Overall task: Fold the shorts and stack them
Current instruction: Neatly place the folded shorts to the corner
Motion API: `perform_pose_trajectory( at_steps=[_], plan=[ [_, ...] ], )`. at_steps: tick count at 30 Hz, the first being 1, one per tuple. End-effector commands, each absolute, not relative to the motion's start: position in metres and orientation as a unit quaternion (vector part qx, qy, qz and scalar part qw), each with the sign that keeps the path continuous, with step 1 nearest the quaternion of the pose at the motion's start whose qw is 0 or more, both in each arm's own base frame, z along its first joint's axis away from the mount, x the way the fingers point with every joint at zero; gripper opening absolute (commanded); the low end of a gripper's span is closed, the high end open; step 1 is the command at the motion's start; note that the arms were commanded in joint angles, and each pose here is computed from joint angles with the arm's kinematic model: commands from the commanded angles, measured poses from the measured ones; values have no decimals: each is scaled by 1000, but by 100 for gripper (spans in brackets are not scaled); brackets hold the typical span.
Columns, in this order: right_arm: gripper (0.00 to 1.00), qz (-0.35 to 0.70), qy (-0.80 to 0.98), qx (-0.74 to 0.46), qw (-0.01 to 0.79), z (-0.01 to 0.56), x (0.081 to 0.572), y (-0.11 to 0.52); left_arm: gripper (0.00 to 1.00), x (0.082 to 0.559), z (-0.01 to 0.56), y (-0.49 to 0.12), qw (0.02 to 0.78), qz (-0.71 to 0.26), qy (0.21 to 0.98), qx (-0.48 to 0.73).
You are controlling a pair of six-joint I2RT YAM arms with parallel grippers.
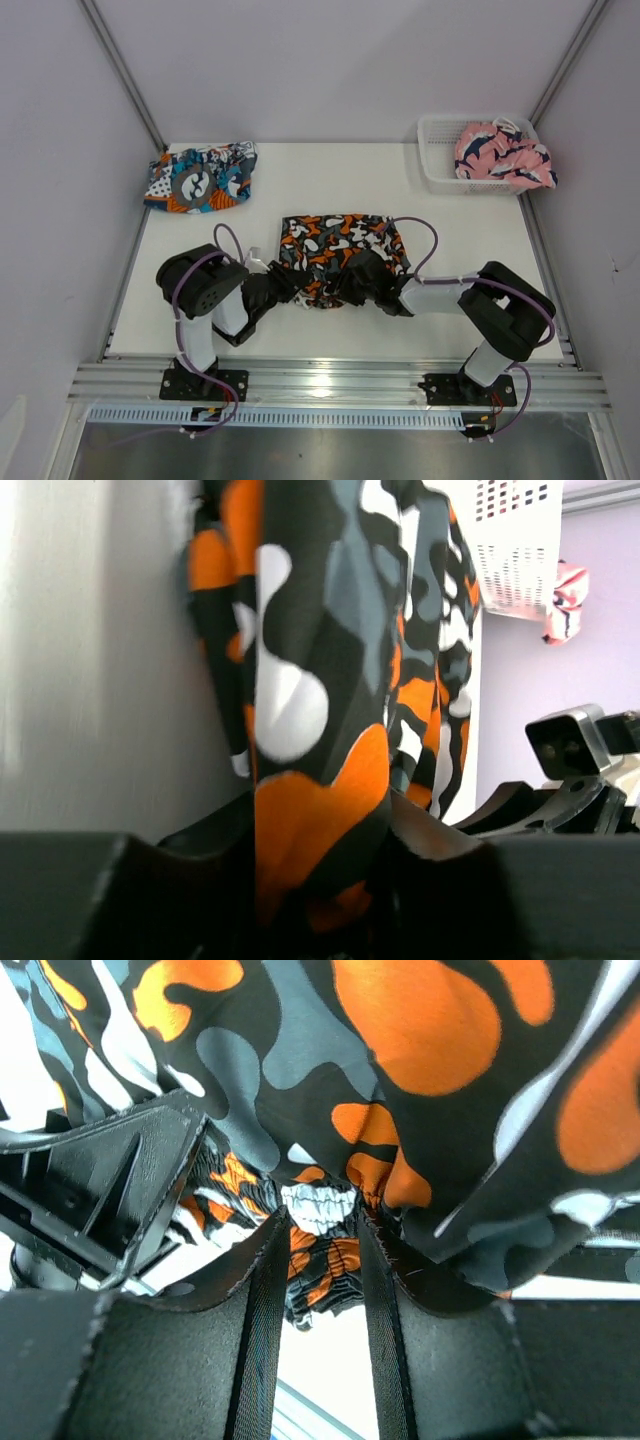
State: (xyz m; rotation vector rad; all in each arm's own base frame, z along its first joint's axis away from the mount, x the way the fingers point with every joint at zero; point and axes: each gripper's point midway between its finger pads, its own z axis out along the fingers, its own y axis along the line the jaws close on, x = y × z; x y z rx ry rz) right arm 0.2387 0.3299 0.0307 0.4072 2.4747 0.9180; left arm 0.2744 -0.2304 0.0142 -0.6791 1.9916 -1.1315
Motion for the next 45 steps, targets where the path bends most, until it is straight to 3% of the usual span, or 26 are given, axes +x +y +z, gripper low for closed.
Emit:
perform_pose_trajectory(
  at_steps=[1, 5, 6, 9, 13, 14, 16, 20, 22, 26, 27, 29, 33, 35, 45],
  plan=[
    [37, 289, 921, 140, 222, 13, 225, 309, 36, 269, 31, -230, 401, -479, 750, -216],
    [37, 291, 919, 141, 228, 18, 225, 305, 18, 270, 28, -226, 394, -457, 772, -199],
    [37, 290, 919, 139, 228, 18, 224, 304, 10, 273, 31, -224, 403, -452, 773, -191],
    [42, 287, 919, 134, 236, 25, 226, 302, 0, 278, 38, -219, 413, -425, 787, -173],
    [53, 278, 917, 130, 256, 39, 227, 292, 0, 302, 52, -209, 434, -345, 818, -151],
    [60, 276, 916, 128, 262, 43, 228, 290, 0, 306, 49, -204, 426, -313, 835, -150],
    [63, 272, 914, 124, 274, 56, 228, 283, 0, 328, 77, -202, 454, -297, 828, -142],
    [64, 275, 904, 119, 305, 85, 230, 273, 0, 360, 91, -199, 440, -278, 844, -129],
    [65, 278, 896, 119, 326, 103, 229, 264, 0, 367, 63, -185, 404, -234, 876, -120],
    [66, 283, 885, 124, 349, 127, 227, 248, 0, 425, 85, -177, 425, -147, 891, -58],
    [66, 284, 883, 125, 352, 130, 227, 245, 0, 420, 58, -169, 383, -114, 915, -49],
    [66, 289, 878, 125, 360, 139, 225, 240, 0, 445, 68, -163, 388, -100, 916, -33],
    [66, 291, 876, 127, 363, 146, 223, 235, 0, 493, 89, -155, 395, -109, 912, -25],
    [66, 291, 877, 125, 361, 147, 223, 234, 0, 497, 73, -140, 372, -87, 924, -20],
    [66, 282, 885, 100, 358, 166, 234, 237, 0, 565, 131, -127, 406, -101, 908, 4]
  ],
)
